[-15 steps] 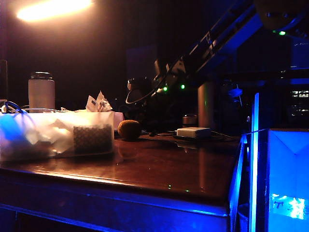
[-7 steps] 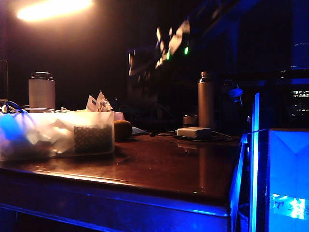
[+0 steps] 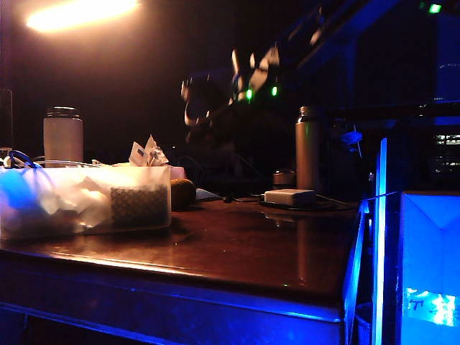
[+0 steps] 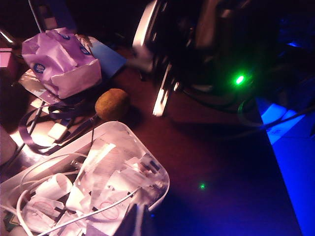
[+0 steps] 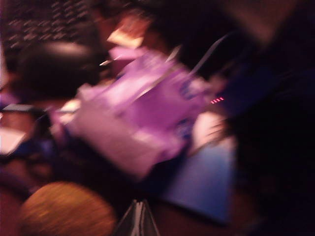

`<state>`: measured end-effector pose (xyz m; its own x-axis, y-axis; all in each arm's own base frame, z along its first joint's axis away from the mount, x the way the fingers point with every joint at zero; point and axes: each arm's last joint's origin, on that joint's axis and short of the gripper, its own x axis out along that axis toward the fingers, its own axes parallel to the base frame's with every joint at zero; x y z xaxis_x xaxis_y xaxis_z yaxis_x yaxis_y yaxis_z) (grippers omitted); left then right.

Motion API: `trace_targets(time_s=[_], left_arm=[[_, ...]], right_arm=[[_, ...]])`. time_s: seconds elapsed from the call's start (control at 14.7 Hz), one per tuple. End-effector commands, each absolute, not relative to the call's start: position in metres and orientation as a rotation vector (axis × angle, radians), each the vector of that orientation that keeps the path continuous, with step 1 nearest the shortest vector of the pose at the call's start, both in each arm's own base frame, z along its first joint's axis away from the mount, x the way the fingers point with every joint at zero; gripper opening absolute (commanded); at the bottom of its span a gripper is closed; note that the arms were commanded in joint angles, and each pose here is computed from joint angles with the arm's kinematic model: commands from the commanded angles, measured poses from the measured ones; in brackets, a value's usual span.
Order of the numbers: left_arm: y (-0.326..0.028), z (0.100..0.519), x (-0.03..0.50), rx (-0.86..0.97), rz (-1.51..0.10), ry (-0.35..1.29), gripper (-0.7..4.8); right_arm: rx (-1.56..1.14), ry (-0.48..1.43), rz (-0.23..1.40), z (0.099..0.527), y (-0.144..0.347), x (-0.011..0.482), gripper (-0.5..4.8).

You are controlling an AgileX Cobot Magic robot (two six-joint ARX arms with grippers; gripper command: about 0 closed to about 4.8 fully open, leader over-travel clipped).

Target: Pick up the kiwi and place it into the translucent box.

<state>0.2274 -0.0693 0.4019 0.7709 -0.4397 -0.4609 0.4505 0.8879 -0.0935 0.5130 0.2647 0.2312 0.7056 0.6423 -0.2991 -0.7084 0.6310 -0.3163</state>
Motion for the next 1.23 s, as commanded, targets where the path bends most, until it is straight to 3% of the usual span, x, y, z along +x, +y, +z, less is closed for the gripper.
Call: trace_targets(time_s=[0.07, 0.41, 0.89, 1.23], left_arm=[[-0.069, 0.404, 0.227, 0.017, -0.486, 0.483, -0.05], [-0.069, 0.404, 0.227, 0.017, -0.487, 0.484, -0.05], [-0.069, 0.402, 0.225, 0.018, -0.486, 0.509, -0.05], [-0.069, 0.402, 0.225, 0.018, -0.486, 0.512, -0.05]], right_arm=[[-0.406, 0.133, 0.876, 0.210, 0.277, 0.515, -0.01], [-0.401, 0.022, 0.909, 0.200, 0.303, 0.508, -0.01], [-0.456, 0.207, 0.794, 0.167, 0.308, 0.506, -0.01], [-0.505, 0.341, 0.720, 0.192, 0.299, 0.500, -0.01]])
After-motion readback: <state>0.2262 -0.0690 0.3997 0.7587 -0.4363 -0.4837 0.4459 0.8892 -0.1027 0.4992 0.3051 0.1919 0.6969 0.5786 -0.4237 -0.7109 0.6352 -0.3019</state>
